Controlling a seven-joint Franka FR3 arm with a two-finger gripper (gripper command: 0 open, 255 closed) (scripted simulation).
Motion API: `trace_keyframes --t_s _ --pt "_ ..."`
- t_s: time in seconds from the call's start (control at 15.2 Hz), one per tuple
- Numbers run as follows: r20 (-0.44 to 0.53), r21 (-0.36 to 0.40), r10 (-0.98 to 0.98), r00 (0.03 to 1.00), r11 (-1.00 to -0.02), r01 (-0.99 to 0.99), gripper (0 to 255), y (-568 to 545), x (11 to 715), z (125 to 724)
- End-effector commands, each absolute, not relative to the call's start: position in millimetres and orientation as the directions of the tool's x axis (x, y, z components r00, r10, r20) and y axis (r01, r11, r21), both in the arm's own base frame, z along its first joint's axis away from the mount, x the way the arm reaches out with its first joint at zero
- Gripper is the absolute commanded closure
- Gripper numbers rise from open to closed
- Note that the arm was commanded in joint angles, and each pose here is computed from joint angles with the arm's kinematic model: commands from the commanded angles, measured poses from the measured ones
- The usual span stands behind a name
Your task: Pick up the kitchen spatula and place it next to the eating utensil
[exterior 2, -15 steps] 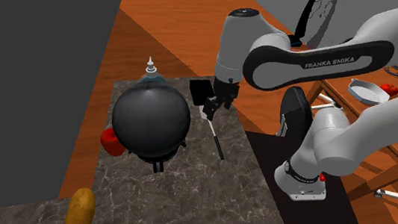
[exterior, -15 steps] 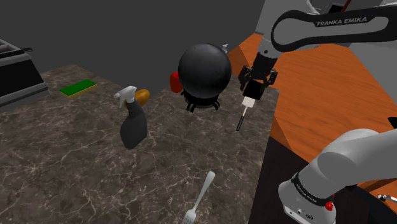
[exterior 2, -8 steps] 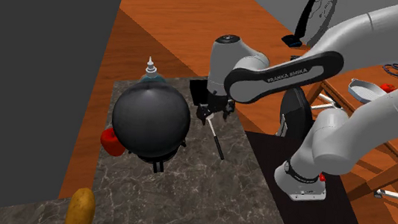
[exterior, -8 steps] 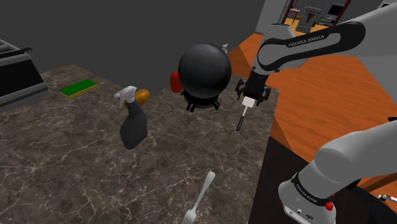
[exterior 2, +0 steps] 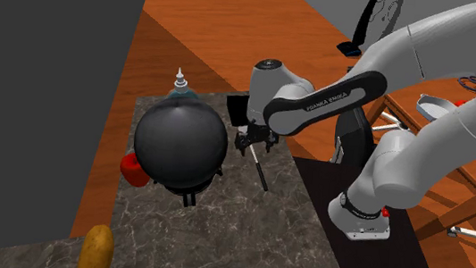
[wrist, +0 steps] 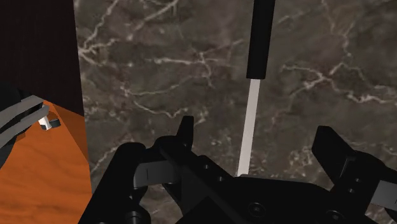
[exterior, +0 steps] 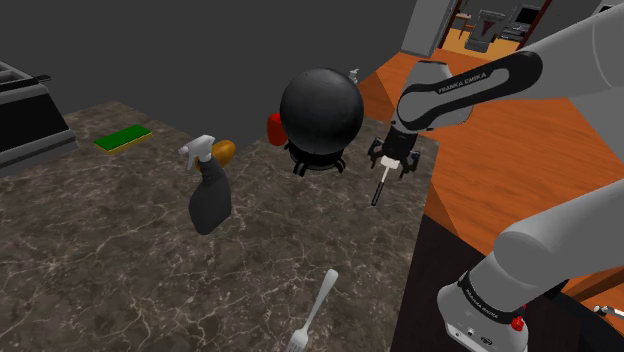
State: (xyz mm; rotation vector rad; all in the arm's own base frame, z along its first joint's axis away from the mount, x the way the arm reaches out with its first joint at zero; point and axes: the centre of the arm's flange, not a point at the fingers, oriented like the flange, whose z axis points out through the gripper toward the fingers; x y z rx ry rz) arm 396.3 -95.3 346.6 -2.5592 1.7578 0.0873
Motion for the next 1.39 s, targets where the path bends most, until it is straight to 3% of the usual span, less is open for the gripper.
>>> trace_keyframes --t_s 0.0,0.46,0.53,1.32 --pt "-0.066 0.002 -0.932 0.358 -0.358 -0.934 0 -94.5 396.0 338.5" --pt "-0.066 0.002 -0.932 0.358 -0.358 -0.934 0 -94.5 396.0 338.5" --pt "-0.066 0.002 -0.932 0.358 -0.358 -0.934 255 -94.5 396.0 338.5" --pt "-0.066 0.002 -0.932 0.358 -0.358 -0.934 255 -94.5 396.0 354.3"
